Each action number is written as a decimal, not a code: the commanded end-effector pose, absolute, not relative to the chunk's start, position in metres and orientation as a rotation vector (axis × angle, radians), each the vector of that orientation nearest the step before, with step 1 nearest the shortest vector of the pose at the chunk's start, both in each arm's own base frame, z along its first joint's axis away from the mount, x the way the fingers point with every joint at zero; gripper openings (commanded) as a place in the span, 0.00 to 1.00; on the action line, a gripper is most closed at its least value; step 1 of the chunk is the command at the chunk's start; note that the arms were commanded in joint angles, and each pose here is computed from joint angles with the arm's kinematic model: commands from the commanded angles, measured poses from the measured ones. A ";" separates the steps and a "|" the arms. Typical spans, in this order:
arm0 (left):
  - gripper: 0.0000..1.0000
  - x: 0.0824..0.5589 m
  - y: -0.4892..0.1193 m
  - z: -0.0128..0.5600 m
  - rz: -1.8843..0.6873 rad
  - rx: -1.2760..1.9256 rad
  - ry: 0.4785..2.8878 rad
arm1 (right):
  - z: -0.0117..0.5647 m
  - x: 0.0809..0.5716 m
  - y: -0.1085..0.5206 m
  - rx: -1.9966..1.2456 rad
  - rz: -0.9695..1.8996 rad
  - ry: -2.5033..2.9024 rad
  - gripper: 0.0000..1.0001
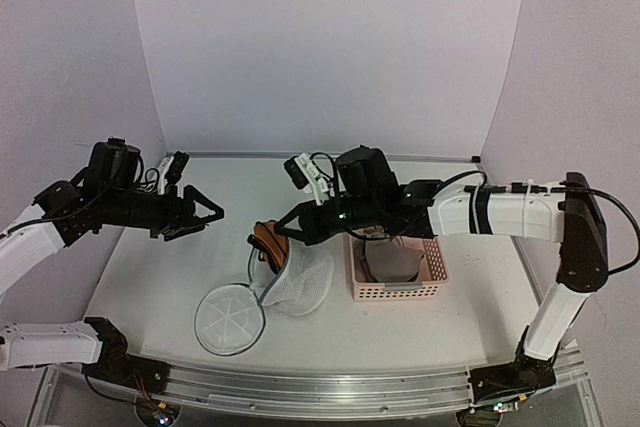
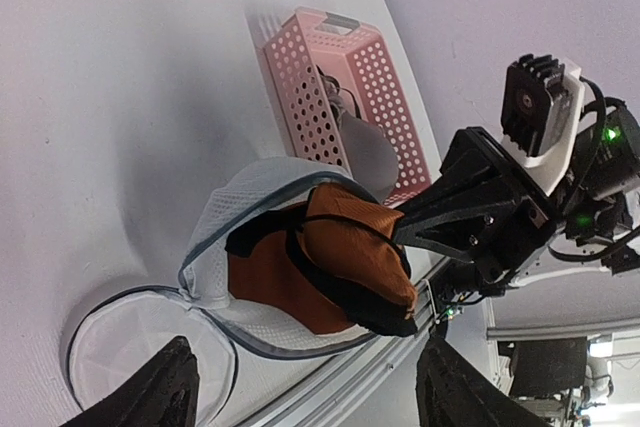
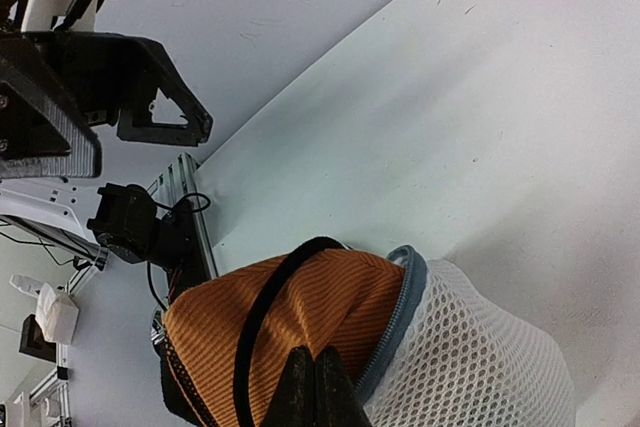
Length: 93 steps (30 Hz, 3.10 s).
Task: Unzip the laundry bag and remove the bra
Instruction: Pick up the bra from the laundry bag, then pass from the right arm to the left, then pick up the bra from the laundry bag.
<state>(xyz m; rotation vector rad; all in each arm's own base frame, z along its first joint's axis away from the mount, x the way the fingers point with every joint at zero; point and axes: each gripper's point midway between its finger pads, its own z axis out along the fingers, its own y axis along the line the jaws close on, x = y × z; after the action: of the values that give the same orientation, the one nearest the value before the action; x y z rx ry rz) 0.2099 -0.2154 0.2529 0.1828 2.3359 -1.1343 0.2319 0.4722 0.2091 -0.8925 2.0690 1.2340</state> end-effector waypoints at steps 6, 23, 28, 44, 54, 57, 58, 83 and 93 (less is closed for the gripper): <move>0.84 0.194 -0.248 0.263 -1.534 0.192 2.263 | 0.233 0.237 0.496 -0.841 1.242 1.952 0.00; 0.88 0.197 -0.272 0.234 -1.789 -0.004 2.299 | 0.228 0.232 0.508 -0.824 1.201 1.915 0.00; 0.81 0.200 -0.277 0.225 -1.787 -0.020 2.327 | 0.225 0.229 0.508 -0.832 1.188 1.914 0.00; 0.13 0.199 -0.288 0.207 -1.784 -0.024 2.390 | 0.225 0.226 0.504 -0.841 1.176 1.907 0.00; 0.00 0.201 -0.289 0.202 -1.765 -0.002 2.393 | 0.229 0.223 0.497 -0.838 1.174 1.909 0.19; 0.00 0.201 -0.288 0.202 -1.756 0.000 2.389 | 0.235 0.221 0.490 -0.836 1.156 1.911 0.35; 0.00 0.201 -0.288 0.201 -1.751 -0.003 2.390 | 0.236 0.221 0.486 -0.835 1.146 1.915 0.38; 0.00 0.203 -0.286 0.190 -1.682 0.012 2.419 | 0.189 0.245 0.466 -0.715 0.864 2.203 0.48; 0.00 0.204 -0.286 0.192 -1.680 0.022 2.409 | 0.168 0.253 0.481 -0.718 0.837 2.249 0.40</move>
<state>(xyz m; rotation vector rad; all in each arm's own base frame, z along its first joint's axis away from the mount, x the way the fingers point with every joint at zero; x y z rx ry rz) 0.1997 -0.2814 0.1757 -0.0445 2.4748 -1.6703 0.2487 0.4699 0.1630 -0.7308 2.2624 0.8236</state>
